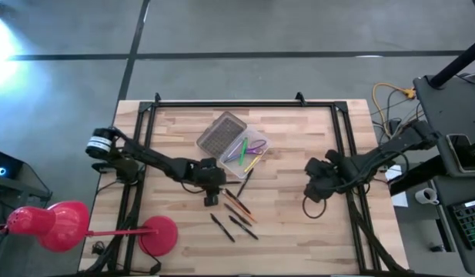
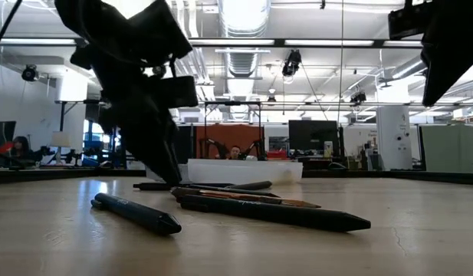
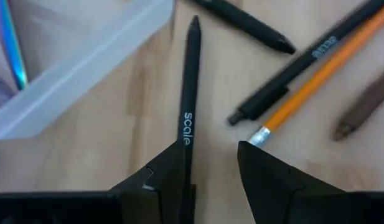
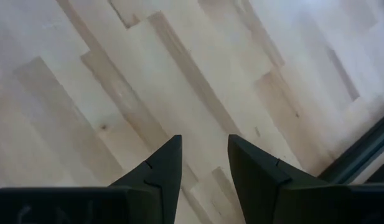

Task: Pick & place school supplies into a supply box
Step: Put the black pen into the supply box

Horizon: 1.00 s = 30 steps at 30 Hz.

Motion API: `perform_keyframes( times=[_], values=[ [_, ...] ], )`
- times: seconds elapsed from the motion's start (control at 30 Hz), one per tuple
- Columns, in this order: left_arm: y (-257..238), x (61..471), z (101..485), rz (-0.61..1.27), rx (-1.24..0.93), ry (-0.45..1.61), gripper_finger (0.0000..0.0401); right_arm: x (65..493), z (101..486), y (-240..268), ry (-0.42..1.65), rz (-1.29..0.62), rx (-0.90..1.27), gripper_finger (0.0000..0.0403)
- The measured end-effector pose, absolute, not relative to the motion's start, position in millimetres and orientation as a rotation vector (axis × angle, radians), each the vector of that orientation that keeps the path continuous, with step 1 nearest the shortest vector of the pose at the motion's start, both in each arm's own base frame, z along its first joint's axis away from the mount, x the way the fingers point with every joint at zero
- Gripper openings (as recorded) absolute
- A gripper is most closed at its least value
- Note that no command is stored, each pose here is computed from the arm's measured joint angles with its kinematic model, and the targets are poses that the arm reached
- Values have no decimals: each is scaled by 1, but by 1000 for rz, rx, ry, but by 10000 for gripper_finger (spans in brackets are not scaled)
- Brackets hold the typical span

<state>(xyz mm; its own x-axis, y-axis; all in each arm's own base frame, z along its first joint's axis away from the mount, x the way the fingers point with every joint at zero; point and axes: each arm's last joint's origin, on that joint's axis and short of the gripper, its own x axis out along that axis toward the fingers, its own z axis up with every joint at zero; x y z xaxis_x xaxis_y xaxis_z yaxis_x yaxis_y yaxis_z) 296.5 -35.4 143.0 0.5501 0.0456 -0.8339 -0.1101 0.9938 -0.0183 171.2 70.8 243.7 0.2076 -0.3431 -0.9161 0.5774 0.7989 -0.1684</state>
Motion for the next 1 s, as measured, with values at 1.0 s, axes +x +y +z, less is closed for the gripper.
perform_keyframes(
  times=[1.0],
  values=[
    [-26, 350, 234, 137, -159, 884, 11, 176, 244, 68, 1092, -691, 118, 121]
  ],
)
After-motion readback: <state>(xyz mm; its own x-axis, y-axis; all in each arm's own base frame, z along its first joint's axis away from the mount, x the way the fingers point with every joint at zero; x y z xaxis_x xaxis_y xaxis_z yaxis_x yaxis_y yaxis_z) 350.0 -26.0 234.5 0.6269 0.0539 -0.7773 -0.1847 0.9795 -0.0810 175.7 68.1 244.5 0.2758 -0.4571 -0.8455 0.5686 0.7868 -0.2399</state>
